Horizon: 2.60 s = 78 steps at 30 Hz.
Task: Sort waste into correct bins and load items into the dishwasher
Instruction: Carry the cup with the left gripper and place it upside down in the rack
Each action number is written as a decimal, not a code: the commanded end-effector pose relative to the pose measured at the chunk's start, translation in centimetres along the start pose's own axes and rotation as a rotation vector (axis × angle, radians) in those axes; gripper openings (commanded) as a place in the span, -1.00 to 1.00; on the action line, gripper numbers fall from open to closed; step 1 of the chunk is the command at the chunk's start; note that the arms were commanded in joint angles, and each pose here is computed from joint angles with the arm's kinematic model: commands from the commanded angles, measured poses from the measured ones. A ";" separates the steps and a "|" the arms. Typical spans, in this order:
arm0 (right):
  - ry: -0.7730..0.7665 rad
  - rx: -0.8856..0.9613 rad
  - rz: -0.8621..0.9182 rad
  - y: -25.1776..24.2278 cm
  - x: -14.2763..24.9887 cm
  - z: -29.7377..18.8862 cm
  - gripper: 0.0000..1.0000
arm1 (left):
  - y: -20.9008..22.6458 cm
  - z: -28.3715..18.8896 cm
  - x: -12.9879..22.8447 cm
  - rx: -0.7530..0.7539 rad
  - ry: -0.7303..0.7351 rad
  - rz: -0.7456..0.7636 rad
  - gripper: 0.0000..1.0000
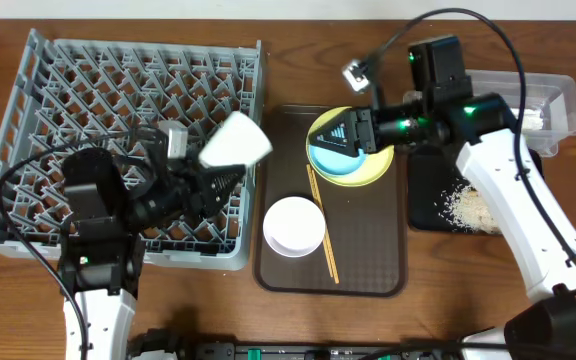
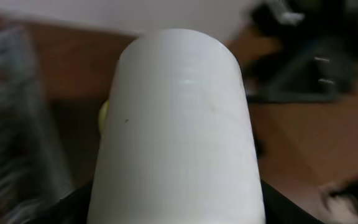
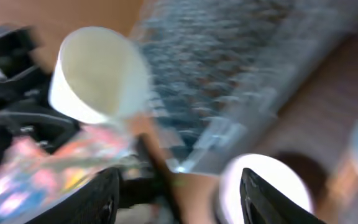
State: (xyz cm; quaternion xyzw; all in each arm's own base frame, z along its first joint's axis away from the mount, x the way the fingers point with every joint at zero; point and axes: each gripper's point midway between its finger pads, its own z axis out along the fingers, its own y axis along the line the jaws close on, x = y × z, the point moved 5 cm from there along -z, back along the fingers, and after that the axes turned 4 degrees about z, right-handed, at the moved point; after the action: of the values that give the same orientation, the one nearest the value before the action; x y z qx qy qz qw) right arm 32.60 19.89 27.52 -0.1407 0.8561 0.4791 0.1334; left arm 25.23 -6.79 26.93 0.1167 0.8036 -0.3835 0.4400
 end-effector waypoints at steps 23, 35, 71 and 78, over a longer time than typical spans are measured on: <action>-0.080 0.768 0.210 -9.3 1.3 -10.8 0.23 | 7.9 -6.8 3.6 -0.944 0.358 -0.243 -0.11; -0.069 0.769 0.218 -9.3 1.6 -10.8 0.22 | 11.1 -3.3 6.5 -0.866 0.560 -0.372 -0.15; -0.017 0.811 0.198 -9.8 2.5 -11.3 0.98 | 10.4 -3.7 0.1 -0.905 0.403 -0.271 0.99; -0.241 0.890 0.492 -12.4 2.0 -16.0 0.98 | 6.9 -1.9 -0.1 -0.835 0.420 -0.243 0.99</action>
State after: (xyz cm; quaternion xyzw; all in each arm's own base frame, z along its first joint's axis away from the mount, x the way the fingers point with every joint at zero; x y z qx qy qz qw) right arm 33.85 1.71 23.81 0.1201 0.9783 0.0960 0.1393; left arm 27.95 0.87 23.89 -0.0949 0.9664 -0.0340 0.2364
